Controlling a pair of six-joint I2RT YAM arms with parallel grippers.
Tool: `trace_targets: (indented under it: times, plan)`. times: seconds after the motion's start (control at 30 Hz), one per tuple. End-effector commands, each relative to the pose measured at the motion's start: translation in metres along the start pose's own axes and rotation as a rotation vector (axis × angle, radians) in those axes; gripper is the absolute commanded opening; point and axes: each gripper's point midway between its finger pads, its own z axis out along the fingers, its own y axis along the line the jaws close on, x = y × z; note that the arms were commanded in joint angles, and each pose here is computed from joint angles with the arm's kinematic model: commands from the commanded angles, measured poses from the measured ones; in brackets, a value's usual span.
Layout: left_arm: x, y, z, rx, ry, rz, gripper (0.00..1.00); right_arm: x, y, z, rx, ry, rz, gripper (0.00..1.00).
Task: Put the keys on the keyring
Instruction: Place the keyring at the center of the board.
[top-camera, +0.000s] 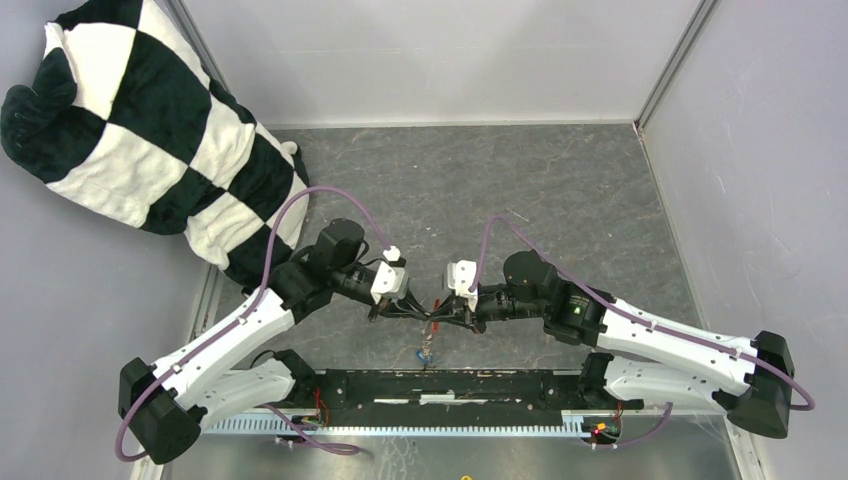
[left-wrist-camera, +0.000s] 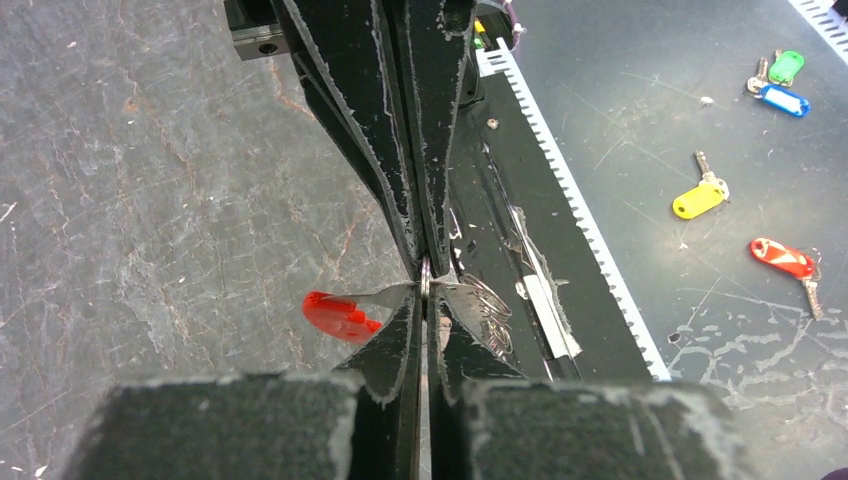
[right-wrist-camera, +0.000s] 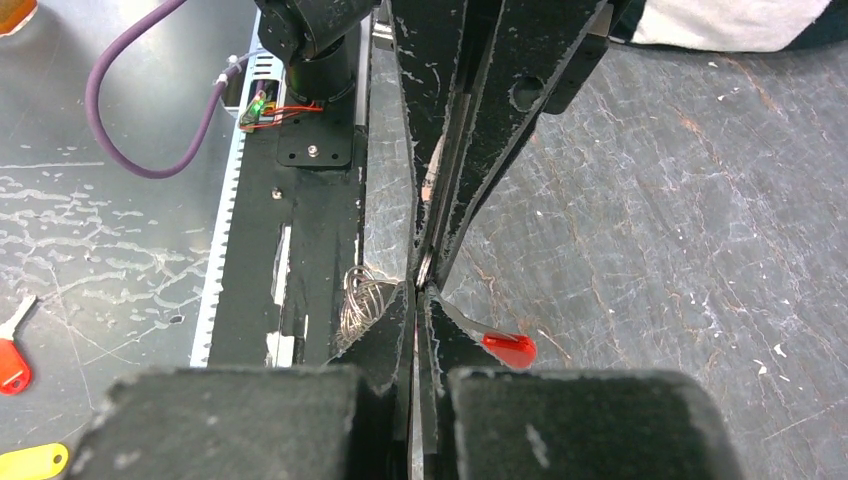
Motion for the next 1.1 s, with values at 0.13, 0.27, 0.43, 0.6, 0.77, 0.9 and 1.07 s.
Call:
trace_targets:
  times: [0.13, 0.27, 0.43, 0.6, 0.77, 0.9, 1.07]
  plan:
    - [-0.018, -0.002, -0.009, 0.007, -0.006, 0.274, 0.02, -0.054, -0.008, -0.019, 0.077, -0.147, -0.078, 0.27]
    - [-0.037, -0.001, -0.016, -0.006, -0.036, 0.487, 0.02, -0.061, -0.021, -0.044, 0.21, -0.201, -0.109, 0.4]
    - [-0.062, -0.011, -0.021, 0.004, -0.093, 0.763, 0.02, -0.047, -0.046, -0.069, 0.419, -0.216, -0.034, 0.54]
    - [-0.088, -0.019, -0.024, 0.024, -0.152, 0.811, 0.02, -0.002, -0.074, -0.088, 0.665, -0.101, 0.2, 0.71]
    - [-0.116, -0.026, -0.03, 0.006, -0.234, 0.809, 0.02, 0.044, -0.078, -0.104, 0.818, -0.021, 0.425, 0.98]
    - [-0.14, -0.026, -0.033, -0.002, -0.296, 0.755, 0.02, 0.06, -0.084, -0.125, 0.976, -0.136, 0.643, 0.98]
    - [-0.153, -0.031, -0.035, 0.001, -0.343, 0.702, 0.02, 0.076, -0.077, -0.149, 1.064, -0.219, 0.842, 0.98]
